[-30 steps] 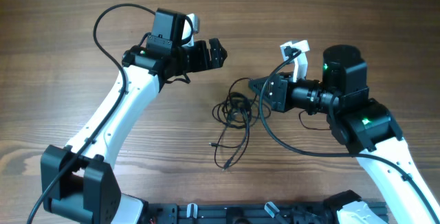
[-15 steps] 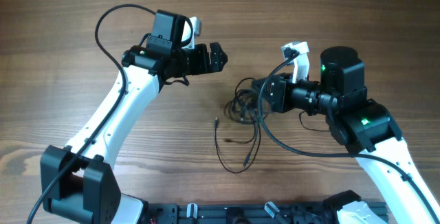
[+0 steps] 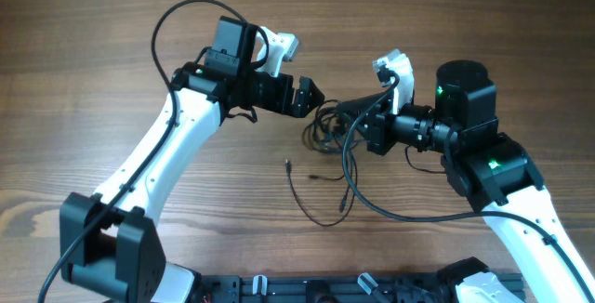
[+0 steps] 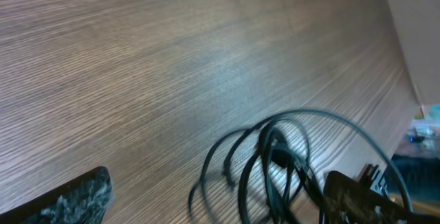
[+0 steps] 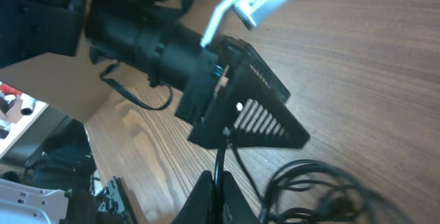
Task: Untangle cables
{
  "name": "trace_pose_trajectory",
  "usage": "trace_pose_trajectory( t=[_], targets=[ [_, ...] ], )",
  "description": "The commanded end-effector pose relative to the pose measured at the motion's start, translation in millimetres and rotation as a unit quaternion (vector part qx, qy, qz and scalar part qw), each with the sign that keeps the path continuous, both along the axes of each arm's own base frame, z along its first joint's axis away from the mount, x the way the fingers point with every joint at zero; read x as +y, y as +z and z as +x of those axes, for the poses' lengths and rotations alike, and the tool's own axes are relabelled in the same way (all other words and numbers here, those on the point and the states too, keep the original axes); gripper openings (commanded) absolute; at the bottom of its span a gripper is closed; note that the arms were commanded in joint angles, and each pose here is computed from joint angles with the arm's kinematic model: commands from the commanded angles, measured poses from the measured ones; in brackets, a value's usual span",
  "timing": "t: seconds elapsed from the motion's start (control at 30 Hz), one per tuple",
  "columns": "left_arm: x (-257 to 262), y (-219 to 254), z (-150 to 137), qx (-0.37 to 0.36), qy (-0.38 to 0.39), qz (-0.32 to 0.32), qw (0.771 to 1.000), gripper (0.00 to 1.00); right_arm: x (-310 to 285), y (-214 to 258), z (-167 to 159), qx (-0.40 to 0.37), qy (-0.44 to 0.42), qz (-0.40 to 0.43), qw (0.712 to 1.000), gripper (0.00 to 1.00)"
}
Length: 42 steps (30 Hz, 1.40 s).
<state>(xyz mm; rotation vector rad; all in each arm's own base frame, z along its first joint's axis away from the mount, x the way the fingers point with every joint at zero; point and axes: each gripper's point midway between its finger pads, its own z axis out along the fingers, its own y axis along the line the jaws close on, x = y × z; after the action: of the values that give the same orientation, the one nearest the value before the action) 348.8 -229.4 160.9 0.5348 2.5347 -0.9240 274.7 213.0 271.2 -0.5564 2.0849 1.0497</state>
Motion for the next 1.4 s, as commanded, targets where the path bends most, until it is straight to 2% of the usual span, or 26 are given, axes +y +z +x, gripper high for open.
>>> trace_pose_trajectory(
  t=[0.0, 0.07, 0.13, 0.2, 0.27, 0.33, 0.4, 0.43, 0.53, 0.67, 0.93, 1.03, 1.13, 1.23, 1.33, 1.37],
  targets=[
    [-25.0, 0.3, -18.5, -0.004, -0.092, -0.044, 0.995, 1.00, 4.2, 9.6, -2.8, -0.016, 0.013, 0.013, 1.000, 0.04],
    [-40.3, 3.8, -36.5, -0.006, -0.148, -0.070, 0.987, 1.00, 5.6, 17.7, 1.3, -0.016, 0.004, 0.031, 0.999, 0.05],
    [-47.8, -4.1, -54.3, -0.010, -0.195, -0.056, 0.979, 1.00, 7.0, 25.4, 5.1, -0.036, 0.004, 0.038, 0.999, 0.04],
    [-53.2, -17.8, -66.5, -0.009, -0.223, -0.028, 0.974, 0.82, 7.9, 35.5, 10.4, -0.047, -0.005, 0.054, 0.997, 0.05],
    [-54.6, -41.4, -70.7, 0.001, -0.226, 0.025, 0.974, 0.59, 8.8, 48.2, 15.6, -0.054, -0.016, 0.078, 0.995, 0.05],
    [-53.2, -63.1, -73.1, 0.008, -0.228, 0.074, 0.971, 0.43, 9.9, 60.5, 18.8, -0.070, -0.019, 0.095, 0.993, 0.05],
    [-48.3, -86.5, -69.9, 0.027, -0.201, 0.126, 0.971, 0.24, 10.6, 69.9, 20.7, -0.088, -0.019, 0.106, 0.990, 0.05],
    [-39.0, -100.1, -63.6, 0.039, -0.164, 0.167, 0.971, 0.21, 9.6, 70.1, 22.5, -0.090, -0.024, 0.105, 0.990, 0.04],
    [-14.0, -114.6, -45.4, 0.044, -0.083, 0.240, 0.966, 0.23, 1.3, 62.9, 33.0, -0.078, -0.066, 0.092, 0.990, 0.04],
    [16.8, -117.8, -24.2, 0.031, -0.004, 0.301, 0.953, 0.25, -16.5, 57.9, 50.6, -0.051, -0.140, 0.096, 0.984, 0.04],
    [67.2, -120.0, -8.1, 0.067, 0.066, 0.318, 0.943, 0.29, -89.9, 54.1, 88.4, -0.007, -0.292, 0.126, 0.948, 0.04],
    [81.4, -120.5, -4.7, 0.089, 0.109, 0.313, 0.939, 0.32, -111.9, 41.6, 92.1, 0.011, -0.326, 0.112, 0.939, 0.04],
    [101.4, -121.0, -1.1, 0.115, 0.187, 0.317, 0.923, 0.34, -143.3, 12.8, 91.6, 0.057, -0.386, 0.078, 0.917, 0.05],
    [118.4, -120.7, 2.6, 0.128, 0.249, 0.322, 0.904, 0.45, -158.8, -1.0, 89.4, 0.081, -0.411, 0.064, 0.906, 0.05],
    [119.9, -120.4, 5.7, 0.134, 0.278, 0.311, 0.899, 0.66, -162.5, -12.1, 88.1, 0.100, -0.416, 0.054, 0.902, 0.04],
    [119.5, -120.3, 6.1, 0.135, 0.281, 0.309, 0.899, 0.70, -162.4, -15.6, 88.1, 0.107, -0.416, 0.052, 0.901, 0.05]
  ],
)
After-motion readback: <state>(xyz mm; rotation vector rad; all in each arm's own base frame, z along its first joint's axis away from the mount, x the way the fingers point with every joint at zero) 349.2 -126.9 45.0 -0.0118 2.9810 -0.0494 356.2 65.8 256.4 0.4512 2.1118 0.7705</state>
